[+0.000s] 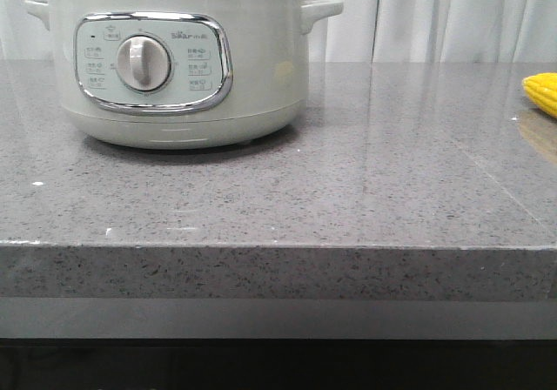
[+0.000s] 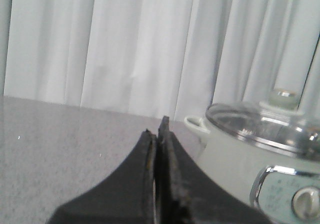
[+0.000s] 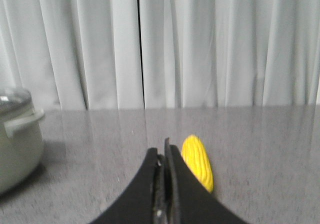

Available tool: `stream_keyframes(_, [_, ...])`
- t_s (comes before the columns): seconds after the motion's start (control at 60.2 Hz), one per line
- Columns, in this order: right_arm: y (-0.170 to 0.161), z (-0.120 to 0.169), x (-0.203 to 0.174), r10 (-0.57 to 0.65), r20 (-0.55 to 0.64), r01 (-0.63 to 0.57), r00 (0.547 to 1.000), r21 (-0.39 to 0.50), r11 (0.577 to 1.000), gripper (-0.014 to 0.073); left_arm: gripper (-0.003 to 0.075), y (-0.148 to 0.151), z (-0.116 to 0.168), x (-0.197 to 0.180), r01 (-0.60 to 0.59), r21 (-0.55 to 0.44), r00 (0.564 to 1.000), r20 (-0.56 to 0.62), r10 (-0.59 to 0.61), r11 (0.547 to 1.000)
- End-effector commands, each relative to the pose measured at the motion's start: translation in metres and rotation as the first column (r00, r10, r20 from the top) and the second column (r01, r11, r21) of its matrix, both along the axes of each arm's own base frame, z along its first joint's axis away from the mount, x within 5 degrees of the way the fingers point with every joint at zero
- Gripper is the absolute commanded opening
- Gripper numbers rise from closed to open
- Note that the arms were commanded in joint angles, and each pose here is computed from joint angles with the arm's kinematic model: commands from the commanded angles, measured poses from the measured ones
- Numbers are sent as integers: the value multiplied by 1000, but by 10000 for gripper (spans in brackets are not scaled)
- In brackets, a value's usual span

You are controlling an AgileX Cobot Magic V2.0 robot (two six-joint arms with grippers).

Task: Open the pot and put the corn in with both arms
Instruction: 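Move the left gripper toward the glass lid knob of the cooker, then grasp the lid knob with the left gripper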

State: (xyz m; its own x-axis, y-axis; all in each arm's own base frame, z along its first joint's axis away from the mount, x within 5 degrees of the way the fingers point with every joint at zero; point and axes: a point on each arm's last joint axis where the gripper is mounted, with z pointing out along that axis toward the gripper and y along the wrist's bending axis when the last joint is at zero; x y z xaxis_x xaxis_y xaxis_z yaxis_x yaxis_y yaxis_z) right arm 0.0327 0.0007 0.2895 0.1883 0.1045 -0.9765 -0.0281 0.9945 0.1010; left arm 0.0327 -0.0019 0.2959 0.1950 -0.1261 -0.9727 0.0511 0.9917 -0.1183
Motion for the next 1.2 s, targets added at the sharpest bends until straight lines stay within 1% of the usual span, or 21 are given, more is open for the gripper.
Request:
stream_keyframes(0.0, [0,37,-7,-8,54,9,999,-9,1000,-67,-20,0,37,-5,9,-2,999,38,-8,1000])
stream_keyframes(0.066, [0,53,-8,-7,31,7,999,-9,1000,-67,-20,-1,59,-9,15,2,1000,21,-15,1000])
stream_keyframes(0.116, [0,70,-8,-5,16,6,1000,-10,1000,-67,-20,-2,73,-6,21,4,1000,-22,-21,1000])
stream_keyframes(0.199, [0,91,-4,-3,-25,3,1000,-11,1000,-67,-20,-2,98,-5,27,8,999,-47,-26,1000])
stream_keyframes(0.315, [0,107,6,-1,-107,0,994,-12,1000,-67,-20,-3,119,2,34,13,994,-102,-32,999])
stream_keyframes(0.382, [1,109,15,0,-173,-2,985,-13,1000,-67,-20,-3,127,7,37,14,990,-135,-35,999])
stream_keyframes(0.548, [1,100,37,2,-319,-6,948,-12,1000,-67,-20,-4,126,21,39,13,981,-192,-36,999])
stream_keyframes(0.648, [1,95,47,2,-369,-7,929,-12,1000,-67,-20,-4,122,26,41,10,977,-210,-38,999])
stream_keyframes(0.83, [1,91,58,3,-415,-8,910,-11,1000,-67,-20,-4,120,31,42,7,972,-232,-40,999])
stream_keyframes(0.963, [1,89,63,3,-437,-9,899,-11,1000,-59,-13,-3,118,34,31,30,969,-246,-23,999])
stream_keyframes(0.996, [1,89,64,3,-440,-9,898,-11,1000,-39,7,-3,118,34,29,35,969,-246,-19,999])
stream_keyframes(1.046, [1,88,64,3,-446,-9,895,-11,1000,26,68,-2,119,34,28,63,970,-243,-11,998])
stream_keyframes(1.079, [1,88,64,3,-447,-9,895,-12,1000,85,131,-2,119,34,27,63,970,-242,-11,998])
stream_keyframes(1.096, [1,88,64,3,-448,-9,894,-12,1000,112,176,-2,119,34,25,68,970,-242,-8,997])
stream_keyframes(1.129, [1,87,65,3,-451,-9,893,-12,1000,188,241,-2,119,34,24,77,970,-241,-4,997])
stream_keyframes(1.146, [1,87,65,3,-451,-9,893,-12,1000,238,293,-2,119,34,23,80,970,-241,-3,996])
stream_keyframes(1.179, [1,87,65,3,-451,-9,893,-12,1000,307,361,-2,119,34,23,81,970,-241,-3,996])
